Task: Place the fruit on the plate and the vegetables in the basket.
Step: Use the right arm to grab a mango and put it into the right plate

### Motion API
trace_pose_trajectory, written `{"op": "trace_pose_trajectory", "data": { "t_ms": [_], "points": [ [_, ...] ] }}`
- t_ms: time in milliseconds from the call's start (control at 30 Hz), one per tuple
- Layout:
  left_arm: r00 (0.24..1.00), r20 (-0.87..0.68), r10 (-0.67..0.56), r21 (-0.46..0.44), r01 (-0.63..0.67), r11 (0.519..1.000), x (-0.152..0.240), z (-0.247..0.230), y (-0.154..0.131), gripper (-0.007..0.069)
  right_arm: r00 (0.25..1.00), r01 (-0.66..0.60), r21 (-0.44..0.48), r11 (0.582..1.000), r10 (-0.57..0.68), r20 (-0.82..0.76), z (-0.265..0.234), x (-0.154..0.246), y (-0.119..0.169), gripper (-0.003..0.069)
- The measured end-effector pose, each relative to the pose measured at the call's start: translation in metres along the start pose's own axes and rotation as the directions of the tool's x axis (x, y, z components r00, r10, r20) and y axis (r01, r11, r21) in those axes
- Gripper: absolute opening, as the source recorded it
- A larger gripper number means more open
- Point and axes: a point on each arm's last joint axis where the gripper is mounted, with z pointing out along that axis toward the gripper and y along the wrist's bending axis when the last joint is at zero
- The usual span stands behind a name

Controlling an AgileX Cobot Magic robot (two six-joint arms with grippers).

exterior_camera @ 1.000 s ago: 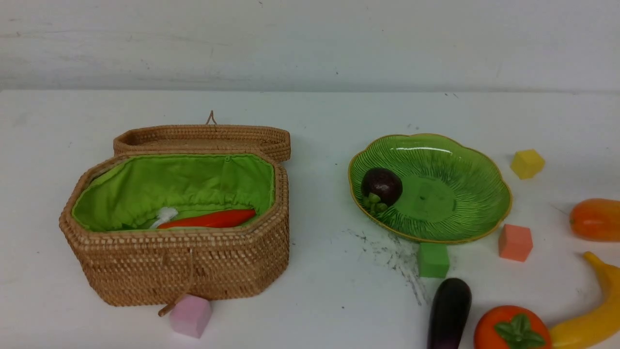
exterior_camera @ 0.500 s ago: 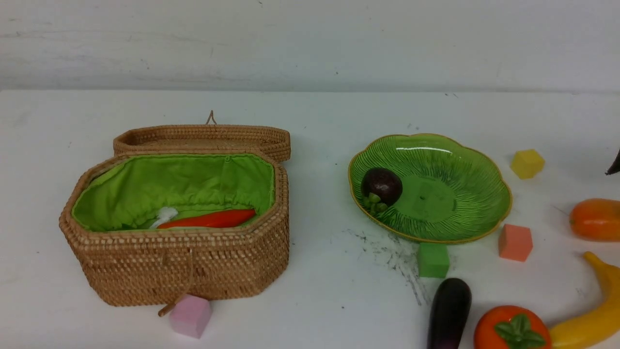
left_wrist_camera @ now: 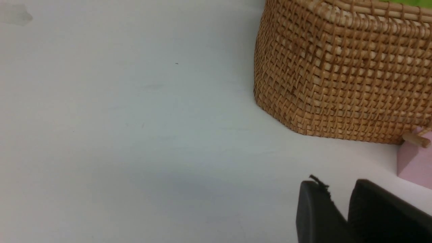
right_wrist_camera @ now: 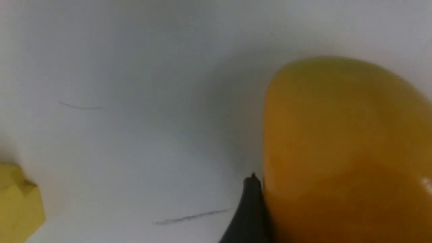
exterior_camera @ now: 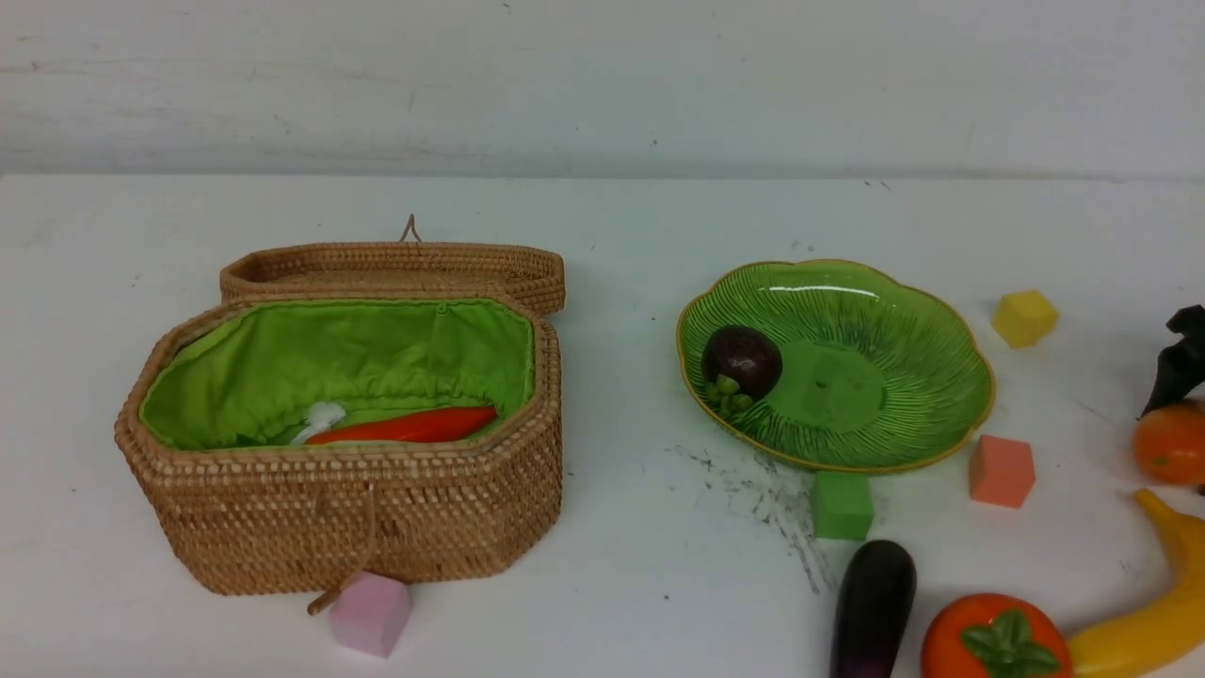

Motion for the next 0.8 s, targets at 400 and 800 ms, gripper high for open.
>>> {"op": "trace_pose_trajectory", "data": {
  "t_ms": [400,800],
  "points": [
    [1.0,0.0,0.0,0.0,0.0,1.0,0.0,0.0,0.0,0.0165,0.835,0.551,-0.365,0.751,-0.488,0.256,-0.103,0.047,0.054,0.0581],
    [1.0,0.0,0.0,0.0,0.0,1.0,0.0,0.0,0.0,0.0179,0.235,0.94,-0.316,0.128,-0.913,0.332,-0.055,0.193,0.114,0.0581]
  ]
}}
